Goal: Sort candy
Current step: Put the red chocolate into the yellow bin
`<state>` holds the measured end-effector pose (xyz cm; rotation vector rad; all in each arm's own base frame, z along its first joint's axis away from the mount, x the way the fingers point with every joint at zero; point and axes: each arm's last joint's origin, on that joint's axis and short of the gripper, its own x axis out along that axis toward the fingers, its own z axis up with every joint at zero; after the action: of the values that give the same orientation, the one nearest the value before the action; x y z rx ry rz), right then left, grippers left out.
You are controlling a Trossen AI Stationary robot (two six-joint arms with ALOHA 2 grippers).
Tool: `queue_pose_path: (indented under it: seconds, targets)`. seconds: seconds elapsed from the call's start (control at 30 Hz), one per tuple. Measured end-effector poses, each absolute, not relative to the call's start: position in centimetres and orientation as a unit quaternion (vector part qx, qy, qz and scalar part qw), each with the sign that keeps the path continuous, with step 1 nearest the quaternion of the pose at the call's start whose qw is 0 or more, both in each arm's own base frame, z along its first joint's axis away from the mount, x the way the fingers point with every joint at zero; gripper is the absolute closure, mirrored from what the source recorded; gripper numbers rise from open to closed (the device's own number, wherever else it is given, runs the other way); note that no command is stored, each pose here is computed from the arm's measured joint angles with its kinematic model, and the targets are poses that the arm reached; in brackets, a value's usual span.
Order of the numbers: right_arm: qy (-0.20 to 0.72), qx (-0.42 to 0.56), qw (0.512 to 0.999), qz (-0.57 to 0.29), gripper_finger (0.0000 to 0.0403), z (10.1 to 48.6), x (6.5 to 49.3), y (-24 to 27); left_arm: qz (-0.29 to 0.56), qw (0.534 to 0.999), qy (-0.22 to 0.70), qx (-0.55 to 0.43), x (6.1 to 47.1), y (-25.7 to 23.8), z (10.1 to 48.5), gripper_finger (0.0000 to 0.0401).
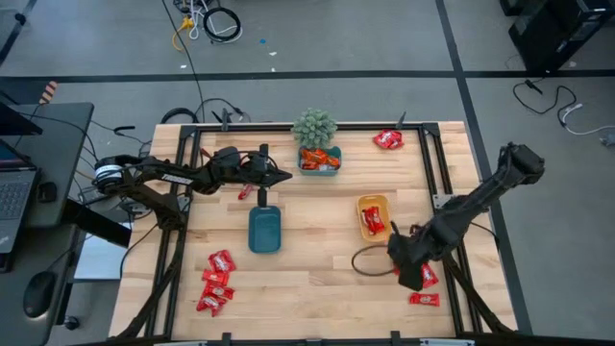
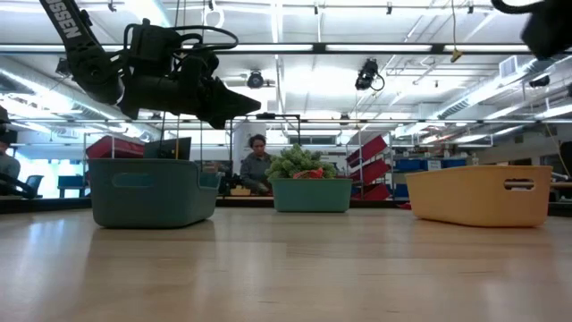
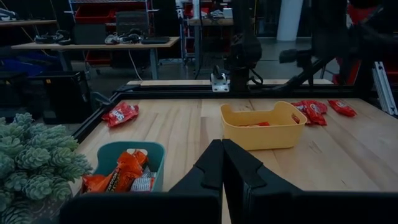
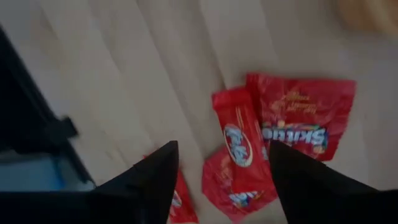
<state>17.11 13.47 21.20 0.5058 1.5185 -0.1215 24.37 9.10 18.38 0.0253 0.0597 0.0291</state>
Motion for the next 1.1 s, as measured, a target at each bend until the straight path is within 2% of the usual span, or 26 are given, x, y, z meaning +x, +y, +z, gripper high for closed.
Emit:
queue_pose_path:
  seconds: [0.27, 0.4, 0.53, 0.7, 0.9, 1.03, 1.1]
  targets:
    - [0.732, 0.145, 0.664, -0.038, 0.0121, 18.0, 17.7, 15.1, 0.015, 0.999, 0.030, 0.012, 24.4, 9.1, 18.4, 0.0396]
    - [0.754, 0.107, 0.647, -0.036, 0.0124, 16.3, 18.0, 15.6, 0.014, 0.999, 0.031, 0.012, 24.4, 9.1, 18.3, 0.0396]
    - [0.768, 0.086, 0.634, -0.042, 0.0143, 15.0, 18.2, 15.8, 0.014, 0.999, 0.031, 0.012, 24.4, 9.1, 18.3, 0.0396]
    - [0.781, 0.077, 0.619, -0.033, 0.0198, 14.1, 18.4, 16.0, 0.014, 0.999, 0.034, 0.011, 24.4, 9.1, 18.3, 0.0396]
    - [0.783, 0.115, 0.612, -0.001, 0.0310, 14.9, 18.5, 16.0, 0.014, 0.999, 0.042, 0.007, 24.4, 9.1, 18.1, 0.0396]
    - [0.760, 0.144, 0.633, 0.022, 0.0377, 17.2, 18.7, 15.5, 0.014, 0.999, 0.041, 0.008, 24.3, 9.1, 18.1, 0.0396]
    - [0.741, 0.164, 0.650, 0.030, 0.0384, 18.6, 18.9, 14.9, 0.014, 0.999, 0.041, 0.008, 24.4, 9.1, 18.2, 0.0396]
